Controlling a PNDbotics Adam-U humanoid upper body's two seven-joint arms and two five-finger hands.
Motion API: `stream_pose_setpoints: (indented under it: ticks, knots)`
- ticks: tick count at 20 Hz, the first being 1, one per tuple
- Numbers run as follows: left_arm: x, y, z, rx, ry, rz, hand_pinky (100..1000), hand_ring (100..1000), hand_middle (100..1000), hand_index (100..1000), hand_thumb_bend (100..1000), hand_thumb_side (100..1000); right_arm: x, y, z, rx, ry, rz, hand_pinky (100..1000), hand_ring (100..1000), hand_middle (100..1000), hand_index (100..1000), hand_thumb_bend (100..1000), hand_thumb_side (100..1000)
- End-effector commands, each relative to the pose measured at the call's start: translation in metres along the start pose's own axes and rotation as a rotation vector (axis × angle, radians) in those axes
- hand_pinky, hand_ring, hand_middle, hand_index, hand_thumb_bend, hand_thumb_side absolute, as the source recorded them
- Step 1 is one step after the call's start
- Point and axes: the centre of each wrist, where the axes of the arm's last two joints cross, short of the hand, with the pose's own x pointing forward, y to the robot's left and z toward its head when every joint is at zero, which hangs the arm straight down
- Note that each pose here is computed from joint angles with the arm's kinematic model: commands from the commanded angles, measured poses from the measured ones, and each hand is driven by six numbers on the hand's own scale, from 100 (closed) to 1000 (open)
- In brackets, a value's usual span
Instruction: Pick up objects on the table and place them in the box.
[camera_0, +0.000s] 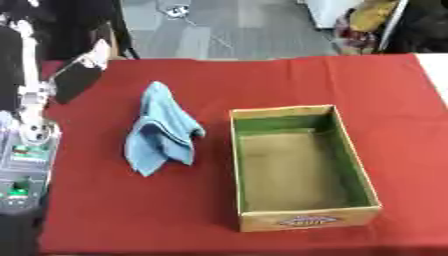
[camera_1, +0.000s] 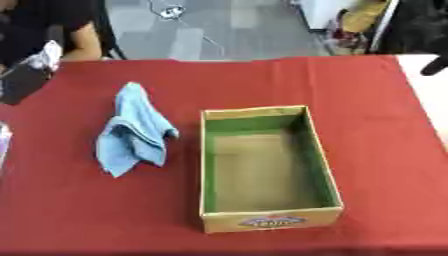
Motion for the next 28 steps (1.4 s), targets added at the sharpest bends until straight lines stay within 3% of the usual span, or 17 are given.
stream_pose_setpoints:
  ticks: [1,13,16,22,23,28]
  knots:
    - [0.002,0.009,-0.007,0.025,-0.035,-0.017,542,617,771,862,713,469,0.006,-0.006,-0.002,0.019,-0.012,0.026,599,781,806,970,100,673]
    - [0.003,0.009,-0.007,0.013,-0.034,-0.021,543,618,771,861,713,474,0.005,-0.006,-0.002,0.019,-0.011,0.023,599,781,806,970,100,674]
    - [0.008,0.008,-0.010,-0.039,-0.036,-0.020,536,614,780,871,698,522,0.005,-0.005,-0.001,0.023,-0.003,0.022,596,780,806,971,100,677]
    - [0.013,0.003,-0.044,-0.333,-0.114,-0.178,571,628,802,901,723,597,0.005,-0.004,0.000,0.030,0.001,0.018,596,780,806,971,100,677]
    - [0.012,0.000,-0.052,-0.409,-0.132,-0.214,567,626,799,896,722,586,0.005,-0.004,0.000,0.032,0.000,0.017,597,780,806,971,100,677]
    - [-0.008,-0.024,-0.083,-0.728,-0.113,-0.333,616,648,829,939,709,728,0.005,-0.003,-0.001,0.038,-0.003,0.013,596,780,806,971,100,678]
